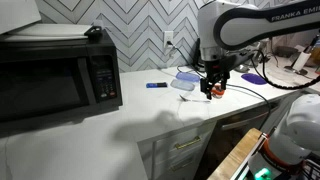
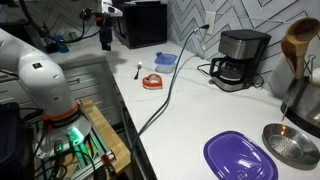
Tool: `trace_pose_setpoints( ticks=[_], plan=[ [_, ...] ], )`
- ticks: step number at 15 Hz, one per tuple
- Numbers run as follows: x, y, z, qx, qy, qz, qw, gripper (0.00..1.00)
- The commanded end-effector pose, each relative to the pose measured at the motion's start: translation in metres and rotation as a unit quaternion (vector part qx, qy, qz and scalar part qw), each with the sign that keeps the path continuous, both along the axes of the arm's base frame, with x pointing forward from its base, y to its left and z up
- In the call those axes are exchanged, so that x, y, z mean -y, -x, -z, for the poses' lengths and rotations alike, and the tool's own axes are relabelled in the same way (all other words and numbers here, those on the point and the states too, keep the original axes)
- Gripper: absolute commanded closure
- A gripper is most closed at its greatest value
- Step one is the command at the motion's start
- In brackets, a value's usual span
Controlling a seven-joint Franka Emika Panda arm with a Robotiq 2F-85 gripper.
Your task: Put the blue packet on the silver plate
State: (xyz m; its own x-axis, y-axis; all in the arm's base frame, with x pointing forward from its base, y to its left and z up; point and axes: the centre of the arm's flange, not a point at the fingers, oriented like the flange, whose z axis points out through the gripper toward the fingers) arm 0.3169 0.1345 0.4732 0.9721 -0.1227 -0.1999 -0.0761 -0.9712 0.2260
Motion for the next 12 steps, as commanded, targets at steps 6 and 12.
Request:
trace_pose_setpoints(
  ticks=[6, 12],
  plan=[
    [0.0, 0.0, 0.0, 0.0, 0.0, 0.0, 1.0, 0.0],
    [-0.003, -0.017, -0.005, -0.006, 0.011, 0.021, 0.9997, 0.0]
  ],
)
